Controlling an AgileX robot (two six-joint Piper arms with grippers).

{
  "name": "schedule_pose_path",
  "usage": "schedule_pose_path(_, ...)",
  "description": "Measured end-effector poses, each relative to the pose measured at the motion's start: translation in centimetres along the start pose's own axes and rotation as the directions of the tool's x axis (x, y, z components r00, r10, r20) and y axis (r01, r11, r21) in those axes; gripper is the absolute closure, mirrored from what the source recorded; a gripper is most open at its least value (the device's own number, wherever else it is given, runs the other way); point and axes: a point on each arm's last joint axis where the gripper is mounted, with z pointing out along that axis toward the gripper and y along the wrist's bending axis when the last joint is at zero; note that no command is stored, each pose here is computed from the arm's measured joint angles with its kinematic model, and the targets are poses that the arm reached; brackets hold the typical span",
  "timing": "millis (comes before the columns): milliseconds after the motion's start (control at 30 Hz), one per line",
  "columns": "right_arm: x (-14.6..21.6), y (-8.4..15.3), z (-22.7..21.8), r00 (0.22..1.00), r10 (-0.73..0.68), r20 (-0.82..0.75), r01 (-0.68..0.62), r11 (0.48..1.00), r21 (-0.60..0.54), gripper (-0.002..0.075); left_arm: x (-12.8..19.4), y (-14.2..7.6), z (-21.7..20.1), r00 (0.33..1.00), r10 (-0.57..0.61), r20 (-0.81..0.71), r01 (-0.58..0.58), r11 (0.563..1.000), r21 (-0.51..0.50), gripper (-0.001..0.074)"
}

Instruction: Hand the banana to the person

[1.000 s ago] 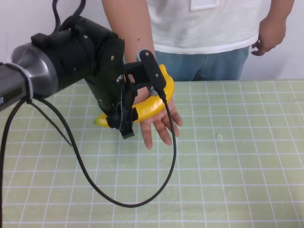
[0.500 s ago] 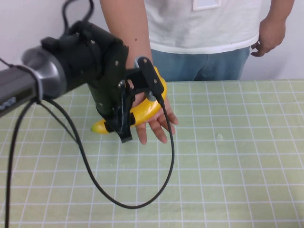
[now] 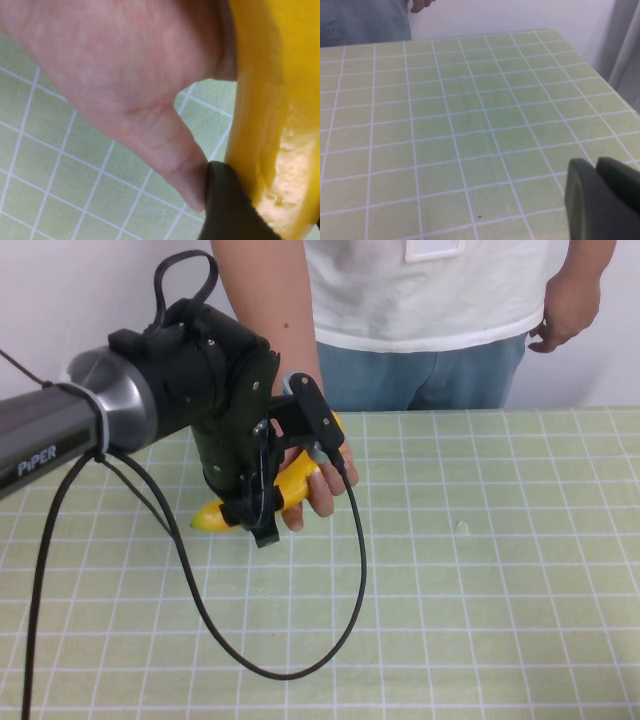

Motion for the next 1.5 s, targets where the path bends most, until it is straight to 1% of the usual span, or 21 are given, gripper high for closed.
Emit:
schedule_pose_path(100,0.0,0.0,0.0,1.000,0.000,0.000,0.000,1.000,0.000,0.0736,0.0,0.0,0.0,1.000,0.001,-0.001,-0.001,1.000,-0.001,0.0436)
schedule_pose_path(133,0.0,0.0,0.0,1.000,0.000,0.000,0.000,1.000,0.000,0.0736,0.0,0.0,0.0,1.000,-0.002,-0.001,0.002,1.000,-0.001,0.0413)
schedule_pose_path(200,0.0,0.0,0.0,1.000,0.000,0.000,0.000,1.000,0.000,0.0736,0.0,0.0,0.0,1.000,-0.020,-0.001,0.020,1.000,0.002,0.0328)
schedule_pose_path(267,0.0,0.0,0.0,1.000,0.000,0.000,0.000,1.000,0.000,0.0736,0.0,-0.1,0.0,0.999,-0.037,-0.003,0.037,0.999,0.008,0.0225)
schedule_pose_path(333,0.0,0.0,0.0,1.000,0.000,0.000,0.000,1.000,0.000,0.0736,0.0,0.0,-0.1,0.999,-0.049,-0.002,0.049,0.999,0.007,0.0169)
schedule_pose_path(367,0.0,0.0,0.0,1.000,0.000,0.000,0.000,1.000,0.000,0.0736,0.0,0.1,-0.4,0.998,-0.055,0.006,0.055,0.998,0.001,0.0153)
schedule_pose_path(500,0.0,0.0,0.0,1.000,0.000,0.000,0.000,1.000,0.000,0.0736,0.1,0.5,-2.5,0.995,-0.086,0.053,0.087,0.996,-0.034,0.0127)
schedule_pose_path(700,0.0,0.0,0.0,1.000,0.000,0.000,0.000,1.000,0.000,0.0736,1.3,0.6,-7.8,0.979,-0.129,0.157,0.146,0.984,-0.101,0.0125)
schedule_pose_path(767,0.0,0.0,0.0,1.000,0.000,0.000,0.000,1.000,0.000,0.0736,2.0,0.4,-9.8,0.970,-0.151,0.188,0.174,0.978,-0.113,0.0156)
schedule_pose_path(800,0.0,0.0,0.0,1.000,0.000,0.000,0.000,1.000,0.000,0.0736,2.4,0.3,-10.6,0.967,-0.159,0.198,0.183,0.976,-0.114,0.0197)
schedule_pose_path(833,0.0,0.0,0.0,1.000,0.000,0.000,0.000,1.000,0.000,0.0736,2.8,0.1,-11.5,0.962,-0.169,0.213,0.196,0.974,-0.111,0.0264)
schedule_pose_path(933,0.0,0.0,0.0,1.000,0.000,0.000,0.000,1.000,0.000,0.0736,4.0,-0.7,-14.2,0.950,-0.177,0.257,0.208,0.973,-0.099,0.0545)
schedule_pose_path(967,0.0,0.0,0.0,1.000,0.000,0.000,0.000,1.000,0.000,0.0736,4.4,-1.1,-14.9,0.946,-0.175,0.274,0.207,0.974,-0.091,0.0610)
schedule_pose_path(1033,0.0,0.0,0.0,1.000,0.000,0.000,0.000,1.000,0.000,0.0736,5.1,-1.8,-16.1,0.935,-0.177,0.307,0.210,0.975,-0.078,0.0679)
schedule_pose_path(1100,0.0,0.0,0.0,1.000,0.000,0.000,0.000,1.000,0.000,0.0736,5.8,-2.5,-16.9,0.921,-0.180,0.344,0.216,0.974,-0.069,0.0713)
schedule_pose_path(1167,0.0,0.0,0.0,1.000,0.000,0.000,0.000,1.000,0.000,0.0736,6.7,-3.4,-17.4,0.904,-0.182,0.386,0.226,0.972,-0.070,0.0727)
schedule_pose_path(1267,0.0,0.0,0.0,1.000,0.000,0.000,0.000,1.000,0.000,0.0736,8.2,-4.8,-17.5,0.882,-0.191,0.431,0.245,0.967,-0.073,0.0734)
schedule_pose_path(1500,0.0,0.0,0.0,1.000,0.000,0.000,0.000,1.000,0.000,0.0736,11.1,-7.6,-16.6,0.855,-0.225,0.467,0.284,0.957,-0.060,0.0736)
